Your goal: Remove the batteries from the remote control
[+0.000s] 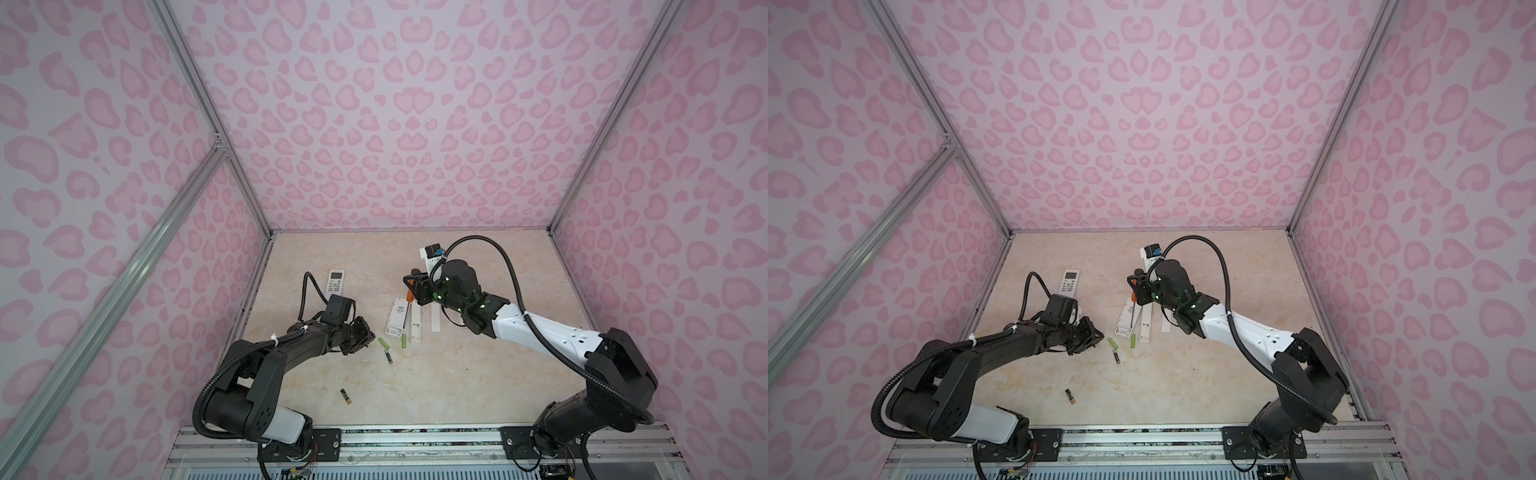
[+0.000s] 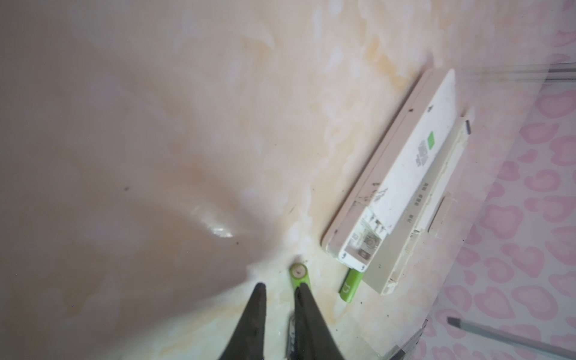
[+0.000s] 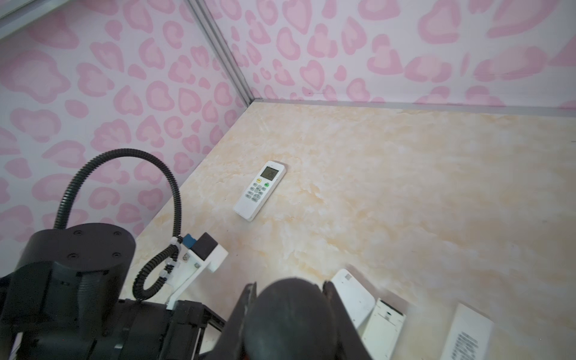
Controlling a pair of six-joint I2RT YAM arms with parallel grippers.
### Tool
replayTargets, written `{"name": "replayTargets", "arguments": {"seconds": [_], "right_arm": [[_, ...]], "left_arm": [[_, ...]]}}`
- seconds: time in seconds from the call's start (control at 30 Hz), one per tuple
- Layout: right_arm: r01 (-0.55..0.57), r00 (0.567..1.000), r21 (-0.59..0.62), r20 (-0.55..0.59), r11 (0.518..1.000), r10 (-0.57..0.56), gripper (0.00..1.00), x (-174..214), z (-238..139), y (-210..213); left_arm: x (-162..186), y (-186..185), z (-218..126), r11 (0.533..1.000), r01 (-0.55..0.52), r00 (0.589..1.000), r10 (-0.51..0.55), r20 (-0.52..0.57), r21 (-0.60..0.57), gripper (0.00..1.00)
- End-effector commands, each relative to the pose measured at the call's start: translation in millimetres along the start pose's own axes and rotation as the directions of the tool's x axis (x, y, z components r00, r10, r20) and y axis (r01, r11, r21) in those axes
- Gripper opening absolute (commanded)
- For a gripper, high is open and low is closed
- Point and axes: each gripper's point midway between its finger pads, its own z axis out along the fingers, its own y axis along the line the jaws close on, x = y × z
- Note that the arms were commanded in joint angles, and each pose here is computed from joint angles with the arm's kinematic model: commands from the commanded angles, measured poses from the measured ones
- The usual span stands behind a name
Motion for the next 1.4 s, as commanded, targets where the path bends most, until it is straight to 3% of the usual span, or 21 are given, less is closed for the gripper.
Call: {"name": "replayTargets", "arguments": {"seconds": [0.0,0.23,0.43,0.57,0.83,1.1,1.37], "right_arm": [[-0.049,0.994,0.193,-0.09,0.98,0.067,0.0,24,-25,-48],[-0.167,0.946,0.456,-0.175,0.874,0.272,0.0,73,-104,-141],[-0.213,0.879,0.566,-0.245,0.796,0.409,0.0,122,-141,-183],[-0.241,0.841,0.603,-0.262,0.761,0.474,0.0,145,-143,-201],[-0.19,0.786,0.653,-0.347,0.733,0.512,0.13,173,-132,-222],[-0.161,0.786,0.68,-0.35,0.715,0.51,0.38,178,-124,-236],[-0.128,0.788,0.698,-0.359,0.705,0.499,0.4,178,-122,-244]], "left_arm": [[-6,-4,-13,0.998,-0.049,0.998,0.049,0.027,-0.028,0.24],[-21,-12,-33,0.989,-0.125,0.99,0.129,0.059,-0.079,0.3],[-37,-11,-46,0.971,-0.189,0.978,0.2,0.065,-0.144,0.35],[-54,-5,-58,0.958,-0.202,0.97,0.224,0.094,-0.201,0.42],[-86,9,-79,0.936,-0.199,0.956,0.25,0.153,-0.291,0.55],[-111,15,-82,0.923,-0.235,0.94,0.296,0.172,-0.305,0.66],[-155,37,-83,0.891,-0.196,0.943,0.286,0.172,-0.41,0.79]]}}
